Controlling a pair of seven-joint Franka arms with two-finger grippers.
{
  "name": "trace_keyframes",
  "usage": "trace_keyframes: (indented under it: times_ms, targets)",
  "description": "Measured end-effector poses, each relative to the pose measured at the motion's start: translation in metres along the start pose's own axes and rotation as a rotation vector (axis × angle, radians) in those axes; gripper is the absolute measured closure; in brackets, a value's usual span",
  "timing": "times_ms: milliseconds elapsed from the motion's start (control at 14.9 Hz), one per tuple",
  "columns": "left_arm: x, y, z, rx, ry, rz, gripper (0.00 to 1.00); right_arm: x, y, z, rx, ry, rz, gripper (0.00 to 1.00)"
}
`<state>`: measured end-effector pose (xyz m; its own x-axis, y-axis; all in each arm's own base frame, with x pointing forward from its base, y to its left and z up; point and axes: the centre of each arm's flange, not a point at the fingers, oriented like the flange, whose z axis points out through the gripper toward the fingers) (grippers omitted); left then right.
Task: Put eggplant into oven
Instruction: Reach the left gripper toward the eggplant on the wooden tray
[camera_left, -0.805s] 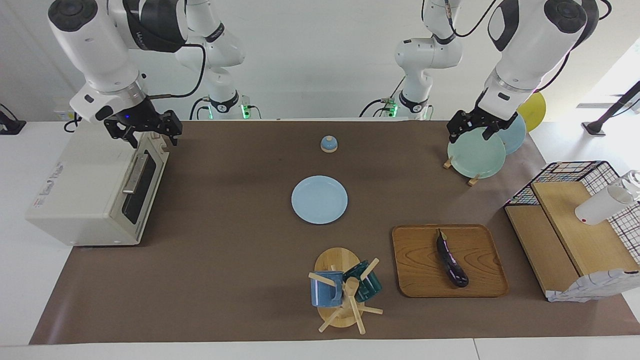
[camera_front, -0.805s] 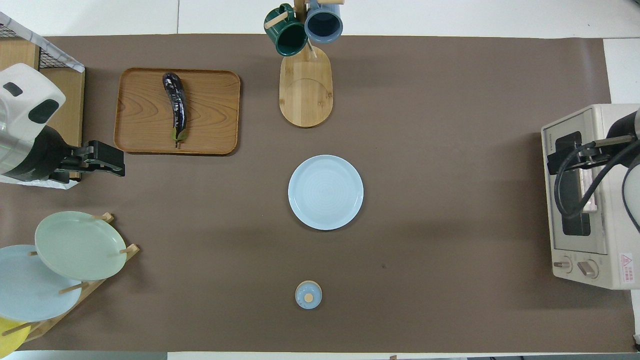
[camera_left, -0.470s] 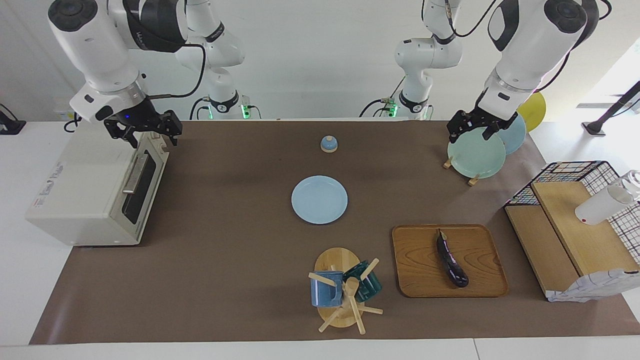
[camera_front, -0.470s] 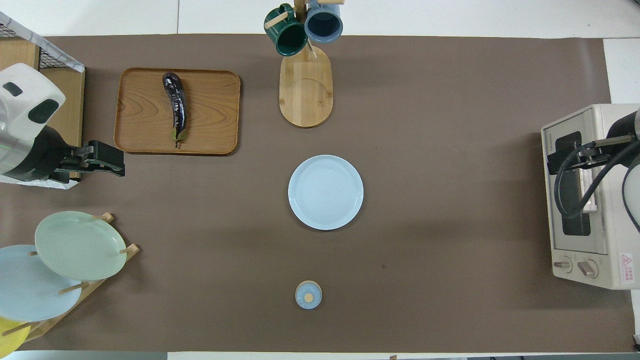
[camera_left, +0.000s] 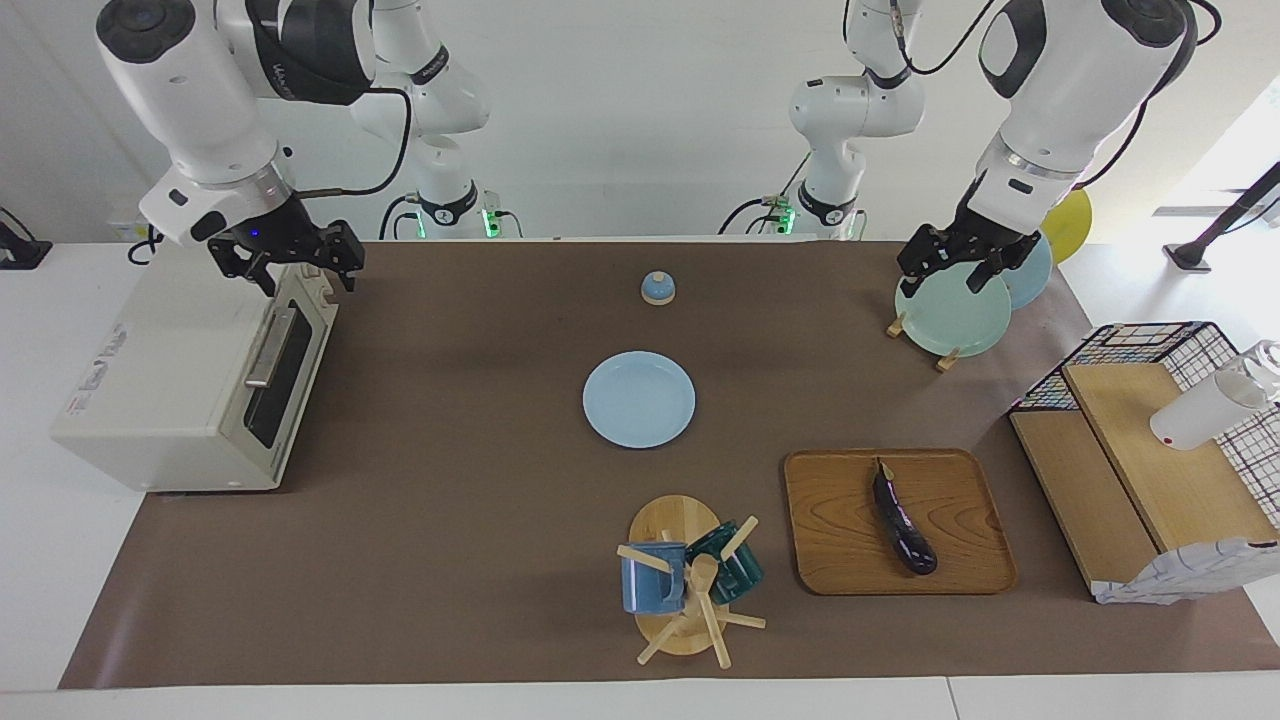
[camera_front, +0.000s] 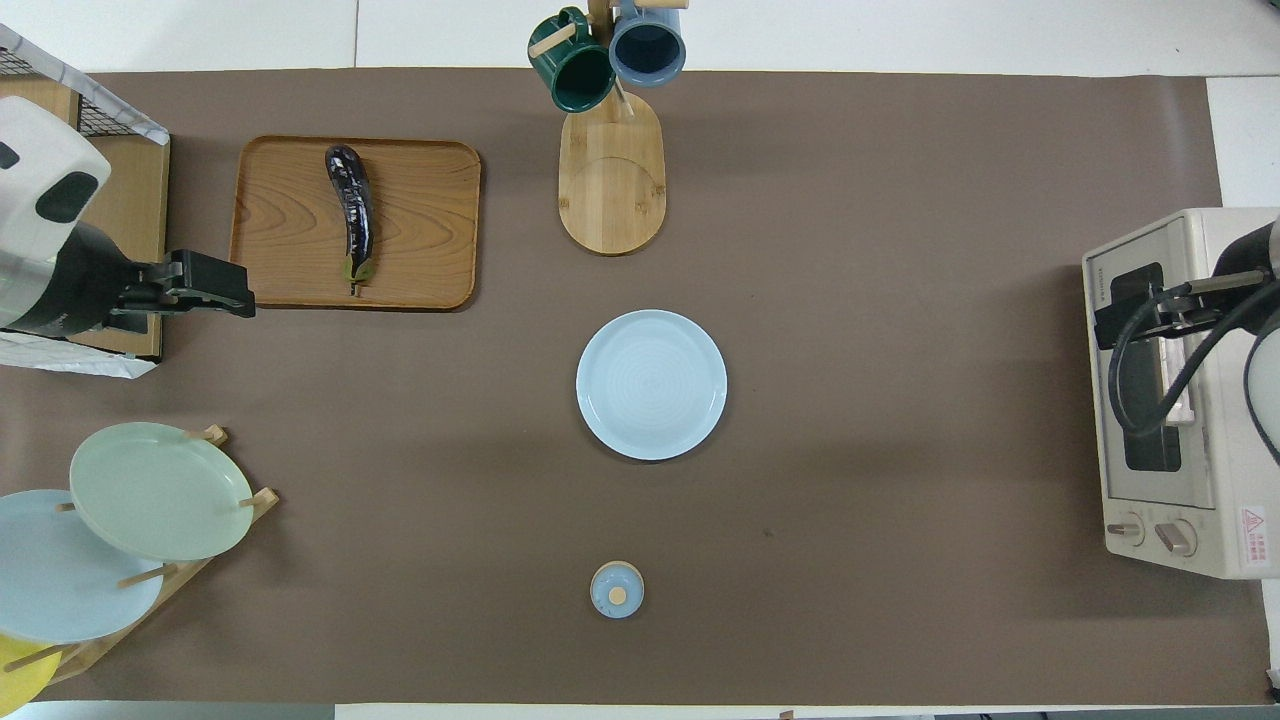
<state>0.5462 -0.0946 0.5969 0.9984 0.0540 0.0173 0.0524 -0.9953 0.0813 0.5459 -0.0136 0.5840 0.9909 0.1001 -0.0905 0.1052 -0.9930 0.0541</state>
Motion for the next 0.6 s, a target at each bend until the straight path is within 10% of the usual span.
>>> trace_keyframes:
  times_ms: [604]
  targets:
    - [0.122, -0.002, 0.163, 0.005, -0.008, -0.020, 0.00, -0.003, -0.001, 0.000, 0.002, -0.018, -0.002, 0.00]
